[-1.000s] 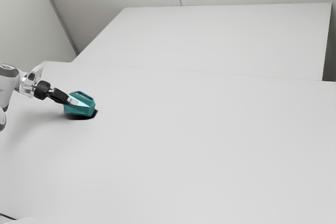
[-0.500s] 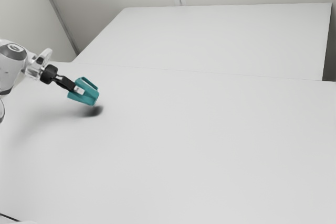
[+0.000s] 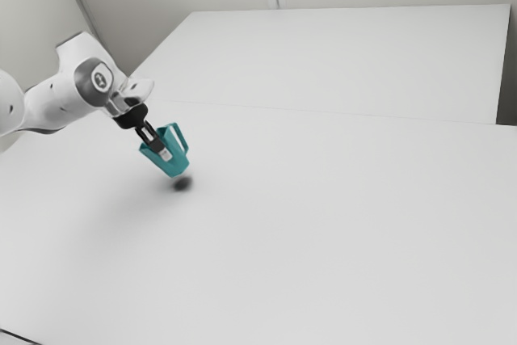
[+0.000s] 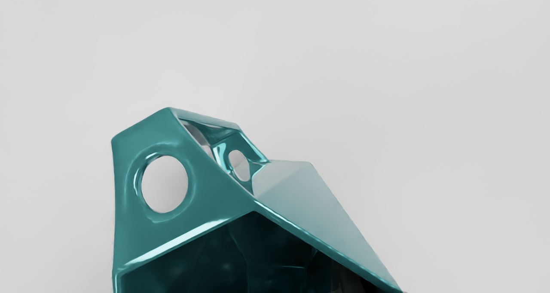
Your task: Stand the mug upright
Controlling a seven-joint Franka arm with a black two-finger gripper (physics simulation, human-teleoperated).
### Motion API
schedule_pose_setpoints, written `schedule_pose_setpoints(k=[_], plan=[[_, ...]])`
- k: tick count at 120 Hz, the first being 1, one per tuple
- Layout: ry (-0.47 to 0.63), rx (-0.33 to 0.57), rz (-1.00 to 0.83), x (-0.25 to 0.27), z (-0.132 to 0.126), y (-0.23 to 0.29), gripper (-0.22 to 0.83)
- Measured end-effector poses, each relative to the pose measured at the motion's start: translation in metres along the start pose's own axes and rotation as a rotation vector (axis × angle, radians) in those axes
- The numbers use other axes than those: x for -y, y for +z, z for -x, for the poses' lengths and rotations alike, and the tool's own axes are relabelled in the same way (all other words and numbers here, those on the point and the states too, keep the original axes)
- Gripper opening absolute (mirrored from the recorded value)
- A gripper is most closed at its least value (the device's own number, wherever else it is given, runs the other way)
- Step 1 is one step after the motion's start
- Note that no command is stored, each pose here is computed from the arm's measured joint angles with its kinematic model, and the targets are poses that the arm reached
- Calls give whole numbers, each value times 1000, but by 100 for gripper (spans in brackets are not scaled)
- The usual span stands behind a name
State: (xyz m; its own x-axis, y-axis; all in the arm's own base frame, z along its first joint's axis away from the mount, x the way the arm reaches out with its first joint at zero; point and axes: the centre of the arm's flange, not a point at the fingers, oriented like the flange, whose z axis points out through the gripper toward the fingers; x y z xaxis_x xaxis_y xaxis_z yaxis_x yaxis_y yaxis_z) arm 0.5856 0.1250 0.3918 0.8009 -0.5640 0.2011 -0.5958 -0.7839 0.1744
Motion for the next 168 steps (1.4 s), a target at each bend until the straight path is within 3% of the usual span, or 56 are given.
schedule_pose_setpoints(k=[20, 35, 94, 136, 168], plan=[[55, 50, -90, -61, -37, 5, -17], [37, 78, -128, -94, -54, 14, -17], [-140, 158, -162, -200, -57, 64, -17], [-186, 200, -175, -228, -68, 92, -17], [-284, 226, -227, -192, -49, 90, -17]])
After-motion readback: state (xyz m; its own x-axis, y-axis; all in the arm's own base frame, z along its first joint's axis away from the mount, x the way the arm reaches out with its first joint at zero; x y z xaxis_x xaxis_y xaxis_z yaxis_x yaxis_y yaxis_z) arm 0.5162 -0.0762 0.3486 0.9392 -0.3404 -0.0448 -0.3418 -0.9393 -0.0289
